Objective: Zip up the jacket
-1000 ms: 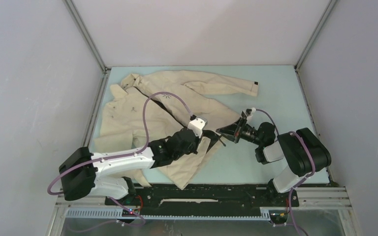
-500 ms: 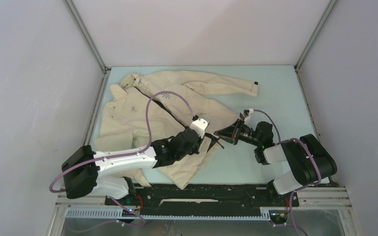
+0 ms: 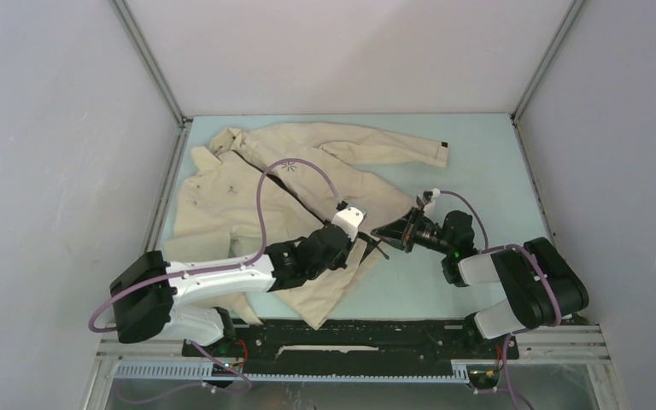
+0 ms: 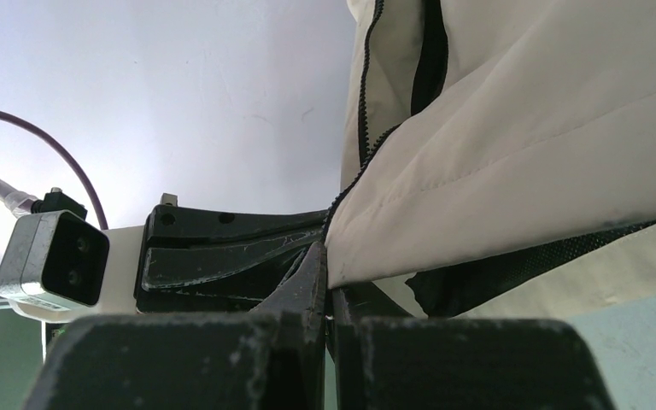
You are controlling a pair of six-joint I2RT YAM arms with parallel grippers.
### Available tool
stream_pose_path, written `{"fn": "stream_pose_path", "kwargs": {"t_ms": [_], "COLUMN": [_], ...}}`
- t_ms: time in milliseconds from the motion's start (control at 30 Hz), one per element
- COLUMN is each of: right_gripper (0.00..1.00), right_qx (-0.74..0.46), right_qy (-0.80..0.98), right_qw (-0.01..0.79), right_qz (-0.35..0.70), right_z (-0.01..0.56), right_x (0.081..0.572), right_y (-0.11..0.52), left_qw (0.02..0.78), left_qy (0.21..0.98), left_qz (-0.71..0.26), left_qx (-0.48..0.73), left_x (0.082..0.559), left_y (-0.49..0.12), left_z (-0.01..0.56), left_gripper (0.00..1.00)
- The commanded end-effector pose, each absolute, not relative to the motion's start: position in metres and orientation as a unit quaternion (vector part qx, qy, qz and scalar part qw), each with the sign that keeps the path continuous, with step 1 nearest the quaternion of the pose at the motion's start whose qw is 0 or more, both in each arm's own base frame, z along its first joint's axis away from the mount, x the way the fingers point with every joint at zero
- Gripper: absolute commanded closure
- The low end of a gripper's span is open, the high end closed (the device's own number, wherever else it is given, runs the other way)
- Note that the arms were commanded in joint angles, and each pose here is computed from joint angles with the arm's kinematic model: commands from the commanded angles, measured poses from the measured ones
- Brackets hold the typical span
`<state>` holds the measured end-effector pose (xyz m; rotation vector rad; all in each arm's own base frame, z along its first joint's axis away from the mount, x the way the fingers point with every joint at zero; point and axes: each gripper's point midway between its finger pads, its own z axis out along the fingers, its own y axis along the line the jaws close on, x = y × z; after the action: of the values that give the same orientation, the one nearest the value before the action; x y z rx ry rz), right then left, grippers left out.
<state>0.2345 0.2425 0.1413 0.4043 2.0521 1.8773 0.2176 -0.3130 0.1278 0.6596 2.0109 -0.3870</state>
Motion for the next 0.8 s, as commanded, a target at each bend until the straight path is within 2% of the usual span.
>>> {"fn": "stream_pose_path", "kwargs": {"t_ms": [0,767], "right_gripper": [1.0,1.0], "right_qx": [0.116,0.12], "right_qy": [0.704,0.7], "right_qw": [0.194,0.2], "right_qz": [0.673,0.675], "right_z": [0.1612,0.1638], "right_x": [0.2411,0.2416], "right_y": [0.2466,0.2419], "left_qw": [0.506,0.511], "left_qy": [0.804,0.803], "left_qz": [-0.183,-0.179], "left_qx": [0.254,0.251], "left_x": [0.2243,0.2231], "left_y": [-0.3313,-0.3313], "left_z": [0.1619,0.1635], "left_gripper": [1.0,1.0]}}
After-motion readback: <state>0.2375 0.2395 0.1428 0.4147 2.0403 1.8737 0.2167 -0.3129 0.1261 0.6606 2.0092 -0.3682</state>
